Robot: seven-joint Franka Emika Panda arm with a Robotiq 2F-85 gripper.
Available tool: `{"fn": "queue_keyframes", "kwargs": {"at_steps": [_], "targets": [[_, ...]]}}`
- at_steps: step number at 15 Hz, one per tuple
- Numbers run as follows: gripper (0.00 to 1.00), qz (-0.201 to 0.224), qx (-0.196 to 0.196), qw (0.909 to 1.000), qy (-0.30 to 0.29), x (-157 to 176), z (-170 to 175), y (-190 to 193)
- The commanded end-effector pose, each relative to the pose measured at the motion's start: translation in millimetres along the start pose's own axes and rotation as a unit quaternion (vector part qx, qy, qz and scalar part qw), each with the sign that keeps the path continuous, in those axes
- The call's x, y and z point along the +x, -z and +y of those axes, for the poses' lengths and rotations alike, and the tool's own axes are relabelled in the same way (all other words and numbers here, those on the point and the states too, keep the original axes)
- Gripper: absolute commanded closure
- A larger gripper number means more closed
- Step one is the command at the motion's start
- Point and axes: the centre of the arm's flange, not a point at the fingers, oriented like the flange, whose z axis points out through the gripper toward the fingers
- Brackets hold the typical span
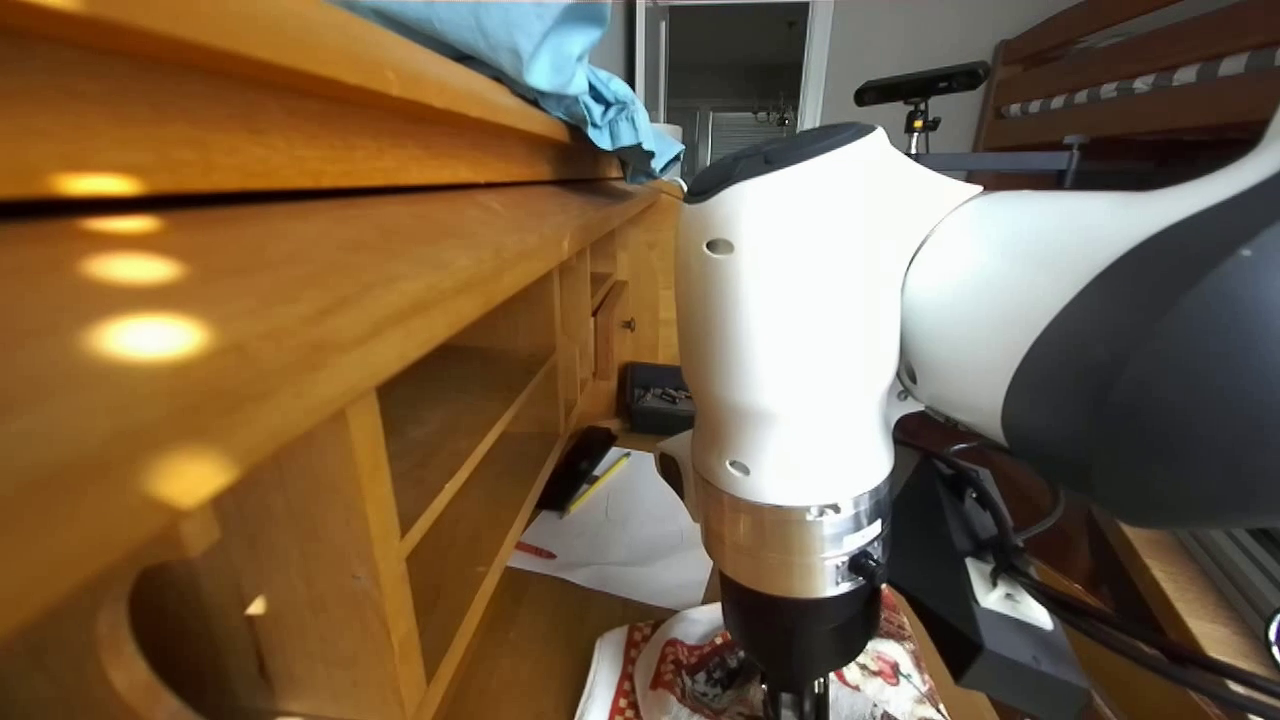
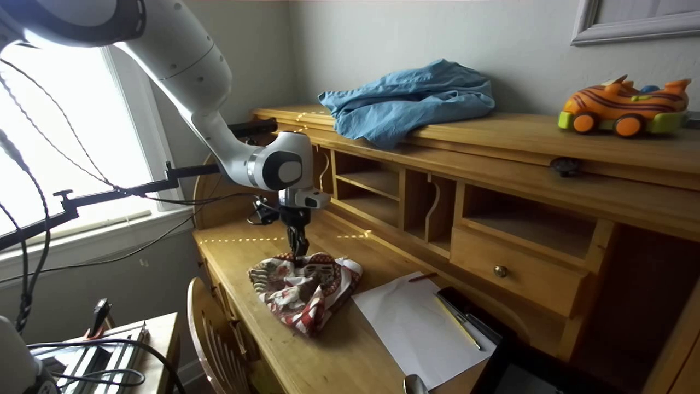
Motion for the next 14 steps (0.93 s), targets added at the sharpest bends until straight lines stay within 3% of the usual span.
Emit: {"fn": "queue_keyframes", "kwargs": {"at_steps": [1,10,11,12,14], "targets": [[0.97,0.008,-0.015,0.9997,0.015,14,-9,6],[0.97,0.003,-0.043,0.9951,0.089,43,-34,0],[0.64,0.002,-0.044,0.9946,0.094,45,-35,-1],[0.63,0.001,-0.046,0.9942,0.097,44,-35,1],[0.5,0.002,-0.052,0.9939,0.097,40,-34,2]]}}
